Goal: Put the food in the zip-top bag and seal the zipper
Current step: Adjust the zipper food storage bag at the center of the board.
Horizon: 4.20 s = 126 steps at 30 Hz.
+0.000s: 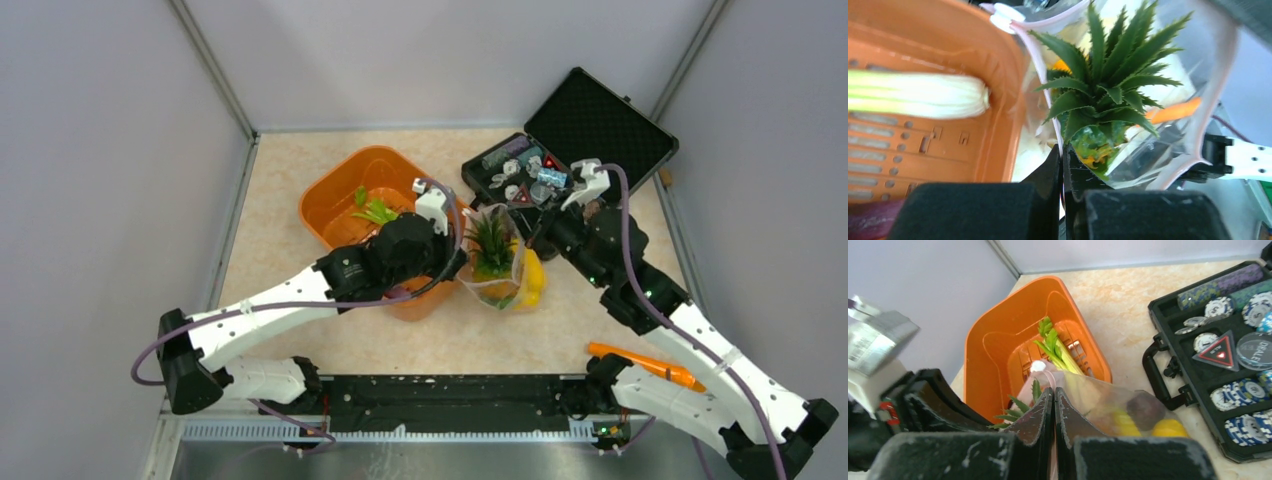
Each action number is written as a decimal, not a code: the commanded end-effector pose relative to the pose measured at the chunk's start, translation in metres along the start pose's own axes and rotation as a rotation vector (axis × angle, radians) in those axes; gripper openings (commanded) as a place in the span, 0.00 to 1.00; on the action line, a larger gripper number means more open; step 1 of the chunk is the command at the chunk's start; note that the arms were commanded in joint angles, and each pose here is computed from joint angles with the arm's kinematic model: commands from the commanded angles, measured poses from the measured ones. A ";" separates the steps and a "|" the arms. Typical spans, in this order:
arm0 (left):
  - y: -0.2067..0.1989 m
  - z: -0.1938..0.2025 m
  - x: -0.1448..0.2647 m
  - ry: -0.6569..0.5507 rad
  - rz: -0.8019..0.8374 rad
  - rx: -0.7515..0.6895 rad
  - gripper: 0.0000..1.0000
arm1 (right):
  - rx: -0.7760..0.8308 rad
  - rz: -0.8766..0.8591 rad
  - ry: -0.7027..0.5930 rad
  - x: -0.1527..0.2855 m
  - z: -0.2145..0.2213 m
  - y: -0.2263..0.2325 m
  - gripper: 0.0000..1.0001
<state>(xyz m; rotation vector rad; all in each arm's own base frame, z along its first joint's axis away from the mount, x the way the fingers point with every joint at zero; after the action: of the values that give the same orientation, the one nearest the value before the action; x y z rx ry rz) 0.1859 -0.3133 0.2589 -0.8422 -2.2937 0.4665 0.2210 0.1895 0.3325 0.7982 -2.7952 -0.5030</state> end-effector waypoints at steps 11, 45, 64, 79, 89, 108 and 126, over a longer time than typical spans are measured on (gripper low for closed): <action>-0.055 -0.125 0.035 -0.222 0.151 -0.112 0.00 | 0.098 0.213 -0.157 0.053 -0.038 -0.036 0.00; -0.065 -0.108 0.007 -0.165 0.281 -0.118 0.00 | -0.034 -0.003 -0.063 0.031 -0.037 0.009 0.00; 0.013 -0.028 0.022 -0.022 0.043 -0.001 0.87 | -0.035 0.014 -0.093 0.025 -0.033 0.004 0.00; 0.006 -0.005 -0.021 0.146 0.006 0.037 0.15 | -0.024 0.008 -0.078 0.023 -0.025 0.003 0.00; -0.072 -0.126 0.034 -0.156 0.212 -0.158 0.00 | 0.006 0.022 -0.288 0.074 -0.052 -0.011 0.00; -0.090 -0.084 0.001 0.095 0.215 -0.246 0.00 | 0.077 0.367 0.127 0.063 -0.002 -0.054 0.00; -0.082 -0.076 -0.025 0.049 0.100 -0.252 0.00 | 0.006 -0.067 -0.244 0.084 -0.033 -0.004 0.00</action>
<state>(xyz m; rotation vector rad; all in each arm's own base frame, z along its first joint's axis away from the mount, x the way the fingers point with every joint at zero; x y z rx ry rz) 0.1915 -0.3790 0.3522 -1.1665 -2.2372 0.1780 0.1754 0.1203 0.3301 0.6105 -2.9135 -0.5106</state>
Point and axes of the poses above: each gripper's point midway between its finger pads, its own x axis back along the fingers, its own y axis along the line the jaws close on, z = x × y, the point moved 3 cm from there along x, back along the fingers, and after that the axes turned 5 degrees about x, right-handed, at the moved point
